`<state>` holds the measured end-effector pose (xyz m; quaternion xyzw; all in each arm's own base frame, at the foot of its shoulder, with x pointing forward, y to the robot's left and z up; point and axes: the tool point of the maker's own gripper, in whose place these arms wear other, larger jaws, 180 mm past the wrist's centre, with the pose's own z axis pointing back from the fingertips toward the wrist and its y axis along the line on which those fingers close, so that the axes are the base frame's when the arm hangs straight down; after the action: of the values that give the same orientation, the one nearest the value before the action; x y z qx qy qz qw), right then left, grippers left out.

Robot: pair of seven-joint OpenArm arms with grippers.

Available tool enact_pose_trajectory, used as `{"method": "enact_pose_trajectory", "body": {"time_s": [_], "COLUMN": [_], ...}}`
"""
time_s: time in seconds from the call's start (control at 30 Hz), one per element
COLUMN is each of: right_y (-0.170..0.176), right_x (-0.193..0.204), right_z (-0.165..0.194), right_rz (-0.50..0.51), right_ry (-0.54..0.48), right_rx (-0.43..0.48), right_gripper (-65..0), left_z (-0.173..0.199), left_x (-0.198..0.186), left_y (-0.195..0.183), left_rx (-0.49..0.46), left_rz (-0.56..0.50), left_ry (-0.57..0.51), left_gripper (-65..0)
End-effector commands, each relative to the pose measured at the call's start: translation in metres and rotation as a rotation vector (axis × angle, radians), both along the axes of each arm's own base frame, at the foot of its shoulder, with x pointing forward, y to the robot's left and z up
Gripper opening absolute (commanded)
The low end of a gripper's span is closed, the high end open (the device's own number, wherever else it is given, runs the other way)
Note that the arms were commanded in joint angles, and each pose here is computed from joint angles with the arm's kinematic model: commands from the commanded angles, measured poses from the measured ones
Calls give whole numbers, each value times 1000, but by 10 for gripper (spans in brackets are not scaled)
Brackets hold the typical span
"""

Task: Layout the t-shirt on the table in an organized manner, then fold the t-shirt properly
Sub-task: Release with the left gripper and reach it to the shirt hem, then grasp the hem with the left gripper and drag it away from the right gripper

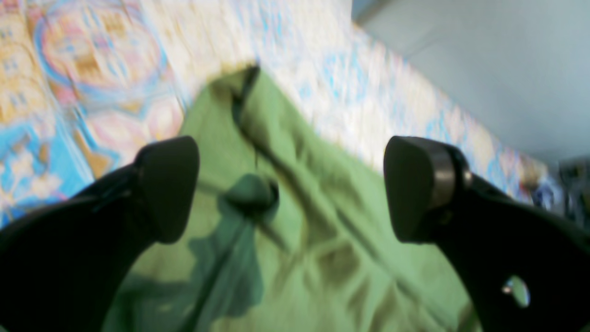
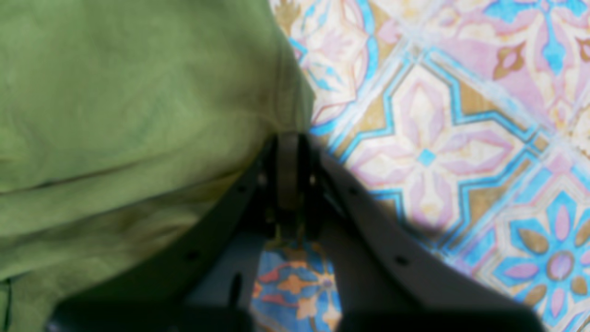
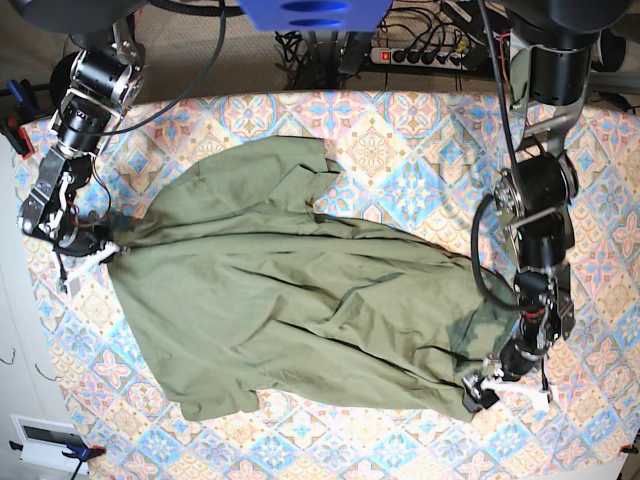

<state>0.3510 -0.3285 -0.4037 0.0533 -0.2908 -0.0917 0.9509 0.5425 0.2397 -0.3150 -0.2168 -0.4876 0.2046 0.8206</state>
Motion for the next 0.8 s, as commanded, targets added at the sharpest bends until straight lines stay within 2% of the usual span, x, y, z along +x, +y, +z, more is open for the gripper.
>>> {"method": "enact_pose_trajectory", "body": {"time_s": [0.0, 0.13, 0.23, 0.47, 0.57, 0.6, 0.67, 0.7, 0.77], "right_y": [-11, -11, -11, -11, -11, -11, -11, -11, -11], "right_x": [8, -2, -5, -5, -5, -5, -5, -5, -5], "right_z": [16, 7, 5, 5, 5, 5, 5, 5, 5], "right_rz": [-4, -1, -1, -1, -1, -1, -1, -1, -1], "right_ry": [-44, -24, -18, -18, -18, -18, -18, -18, -18], "right_rx": [-27, -29, -29, -29, -29, -29, -29, -29, -29], "right_gripper": [-638, -638, -638, -638, -638, -638, -638, -638, -638], "left_z": [20, -6, -29, -62, -69, -72, -74, -74, -71], "left_x": [3, -33, -51, -76, -78, -79, -83, -83, -82], "left_y": [4, 2, 3, 5, -12, -19, -19, -20, -20], "left_rx": [26, 101, 112, 113, 156, 168, 194, 184, 167], "left_rz": [-17, -67, -72, -75, -147, -180, -213, -215, -212], "left_ry": [-46, 4, 44, 114, 144, 160, 187, 188, 181], "left_gripper": [-113, -185, -220, -251, -375, -434, -596, -650, -650]}}
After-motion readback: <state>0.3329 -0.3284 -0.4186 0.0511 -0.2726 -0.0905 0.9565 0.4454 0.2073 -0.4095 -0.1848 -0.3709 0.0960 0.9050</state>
